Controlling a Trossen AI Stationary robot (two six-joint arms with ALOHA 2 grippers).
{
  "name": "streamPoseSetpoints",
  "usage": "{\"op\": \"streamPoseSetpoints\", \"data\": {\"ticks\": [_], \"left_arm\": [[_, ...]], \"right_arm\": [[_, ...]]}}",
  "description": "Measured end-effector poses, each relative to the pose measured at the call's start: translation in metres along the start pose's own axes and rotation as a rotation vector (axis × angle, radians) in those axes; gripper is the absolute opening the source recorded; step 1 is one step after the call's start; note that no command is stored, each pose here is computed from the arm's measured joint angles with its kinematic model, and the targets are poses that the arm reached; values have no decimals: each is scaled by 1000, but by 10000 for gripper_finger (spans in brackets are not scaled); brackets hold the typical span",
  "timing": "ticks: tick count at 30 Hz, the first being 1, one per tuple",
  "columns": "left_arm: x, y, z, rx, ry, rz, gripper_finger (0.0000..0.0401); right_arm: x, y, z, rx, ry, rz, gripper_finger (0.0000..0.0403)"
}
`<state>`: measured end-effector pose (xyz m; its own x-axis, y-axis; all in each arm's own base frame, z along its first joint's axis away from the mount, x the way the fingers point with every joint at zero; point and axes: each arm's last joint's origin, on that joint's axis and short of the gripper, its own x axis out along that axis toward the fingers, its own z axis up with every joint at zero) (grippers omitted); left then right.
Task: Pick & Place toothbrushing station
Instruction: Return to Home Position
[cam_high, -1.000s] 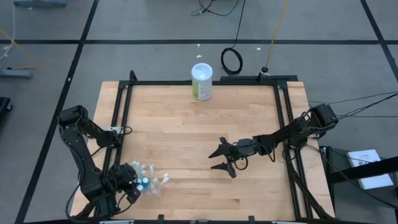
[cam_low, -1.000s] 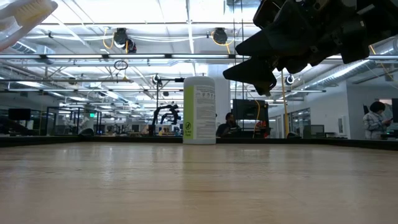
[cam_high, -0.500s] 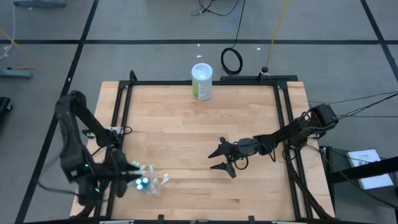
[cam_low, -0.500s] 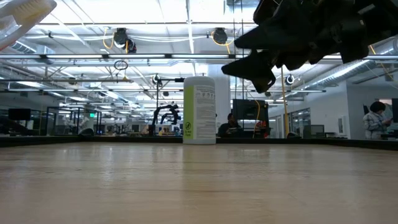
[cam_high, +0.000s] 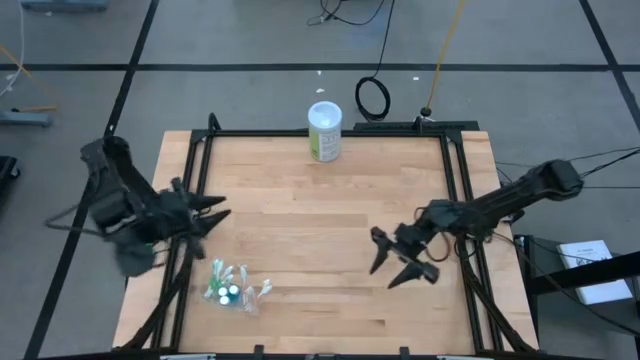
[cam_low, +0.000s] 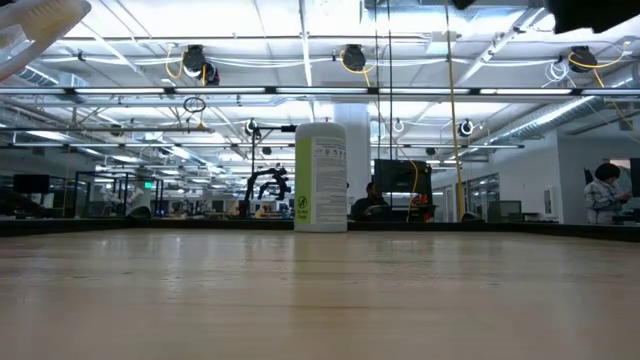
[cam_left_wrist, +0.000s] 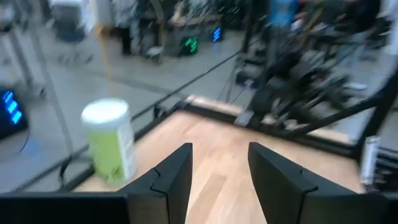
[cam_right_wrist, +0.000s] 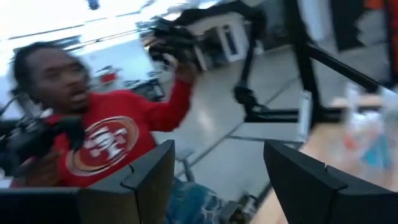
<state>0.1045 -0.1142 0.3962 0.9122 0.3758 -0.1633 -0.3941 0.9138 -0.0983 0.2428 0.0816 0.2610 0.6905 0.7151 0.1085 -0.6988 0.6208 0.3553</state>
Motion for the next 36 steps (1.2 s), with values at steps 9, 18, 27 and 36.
{"op": "streamPoseSetpoints", "data": {"ticks": [9,18,27,36], "left_arm": [[64,-10,-84,25,174,-113,163],[70,56,-106,21,-21,-226,164],[46,117,-142,-48,-196,-291,164],[50,129,-169,-41,-127,-247,164]], "right_arm": [[-48,19,-8,-59,-44,-312,238],[-82,31,-24,-115,-113,-378,238],[-97,40,-24,-173,-157,-365,238],[-113,44,-31,-223,-84,-469,238]]}}
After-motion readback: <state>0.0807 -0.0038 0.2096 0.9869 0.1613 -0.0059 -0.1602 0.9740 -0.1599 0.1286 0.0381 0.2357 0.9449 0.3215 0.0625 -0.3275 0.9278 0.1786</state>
